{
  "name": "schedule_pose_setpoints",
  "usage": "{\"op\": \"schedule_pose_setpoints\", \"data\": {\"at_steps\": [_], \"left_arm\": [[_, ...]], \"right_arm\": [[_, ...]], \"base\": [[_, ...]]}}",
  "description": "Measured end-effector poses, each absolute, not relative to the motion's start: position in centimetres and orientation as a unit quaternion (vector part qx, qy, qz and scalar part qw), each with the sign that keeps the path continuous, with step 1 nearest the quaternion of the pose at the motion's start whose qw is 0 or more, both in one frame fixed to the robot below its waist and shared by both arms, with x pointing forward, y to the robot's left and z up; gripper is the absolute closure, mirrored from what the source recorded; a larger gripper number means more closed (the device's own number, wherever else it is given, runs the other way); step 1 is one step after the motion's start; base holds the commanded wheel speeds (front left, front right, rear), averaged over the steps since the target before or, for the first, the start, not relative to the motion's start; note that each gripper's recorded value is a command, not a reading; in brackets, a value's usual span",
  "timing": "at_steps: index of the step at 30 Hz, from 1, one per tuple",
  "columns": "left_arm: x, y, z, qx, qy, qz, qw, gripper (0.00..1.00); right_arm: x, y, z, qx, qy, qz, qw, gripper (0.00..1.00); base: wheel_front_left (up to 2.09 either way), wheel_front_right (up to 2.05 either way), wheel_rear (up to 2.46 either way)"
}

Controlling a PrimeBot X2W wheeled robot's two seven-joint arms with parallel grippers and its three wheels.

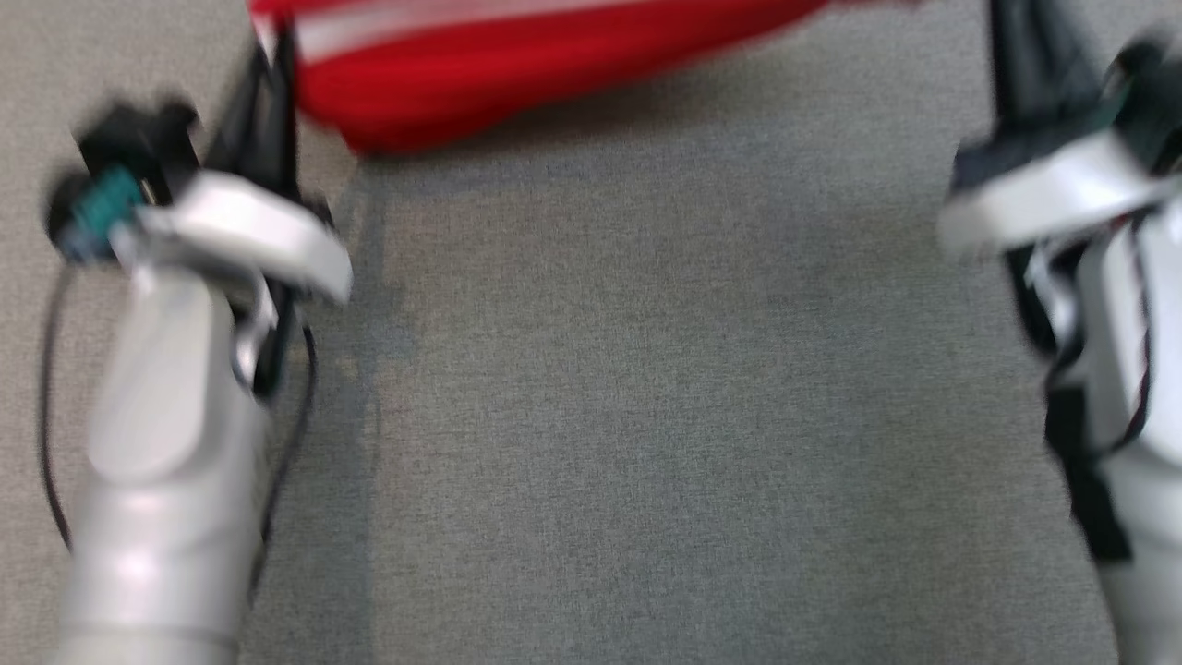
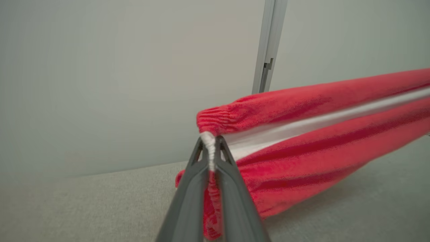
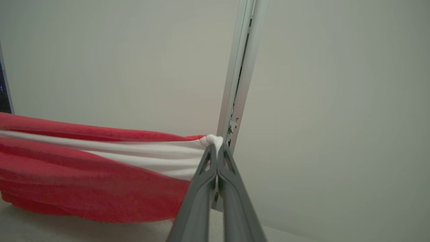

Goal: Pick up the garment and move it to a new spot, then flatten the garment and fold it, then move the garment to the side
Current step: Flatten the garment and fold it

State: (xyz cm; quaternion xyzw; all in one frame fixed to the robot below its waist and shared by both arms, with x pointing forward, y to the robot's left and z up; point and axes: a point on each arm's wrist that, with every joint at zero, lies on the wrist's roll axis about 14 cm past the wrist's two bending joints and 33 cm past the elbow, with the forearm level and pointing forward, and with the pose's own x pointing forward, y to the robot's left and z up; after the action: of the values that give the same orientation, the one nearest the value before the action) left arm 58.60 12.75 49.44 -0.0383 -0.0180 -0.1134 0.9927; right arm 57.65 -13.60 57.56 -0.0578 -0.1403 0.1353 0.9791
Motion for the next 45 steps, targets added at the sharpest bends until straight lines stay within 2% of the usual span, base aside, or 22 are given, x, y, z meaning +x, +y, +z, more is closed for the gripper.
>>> {"op": "schedule_pose_setpoints", "data": {"at_steps": [4,10,17,26,31,36,41,45], "left_arm": [[52.3,12.9,42.3,-0.075,0.087,-0.095,0.989,1.0],[44.9,13.1,38.4,-0.103,0.155,-0.076,0.98,1.0],[38.7,13.4,37.5,-0.117,0.178,-0.064,0.975,1.0],[32.7,14.8,38.0,-0.128,0.171,-0.042,0.976,1.0],[31.1,14.5,38.3,-0.124,0.164,-0.05,0.977,1.0],[30.6,13.5,38.7,-0.123,0.16,-0.066,0.977,1.0],[31.2,11.4,39.3,-0.128,0.155,-0.099,0.975,1.0],[34.6,11.2,41.7,-0.125,0.117,-0.108,0.979,1.0]], "right_arm": [[52.2,-13.4,50.4,-0.037,-0.044,0.146,0.988,1.0],[45.4,-13.8,45.5,0.007,0.035,0.132,0.991,1.0],[40.2,-14.7,44.9,0.053,0.053,0.096,0.993,1.0],[34.4,-12.9,45.3,0.055,0.049,0.118,0.99,1.0],[32.7,-12.8,45.4,0.054,0.047,0.122,0.99,1.0],[32.9,-12.8,45.9,0.052,0.039,0.126,0.99,1.0],[35.7,-12.2,47.8,0.036,0.012,0.142,0.989,1.0],[39.4,-11.3,49.3,0.011,-0.008,0.164,0.986,1.0]], "base": [[0.0,0.0,0.0],[0.0,0.0,0.0],[0.0,0.0,0.0],[0.0,0.0,0.0],[0.0,0.0,0.0],[0.0,0.0,0.0],[0.0,0.0,0.0],[0.0,0.0,0.0]]}}
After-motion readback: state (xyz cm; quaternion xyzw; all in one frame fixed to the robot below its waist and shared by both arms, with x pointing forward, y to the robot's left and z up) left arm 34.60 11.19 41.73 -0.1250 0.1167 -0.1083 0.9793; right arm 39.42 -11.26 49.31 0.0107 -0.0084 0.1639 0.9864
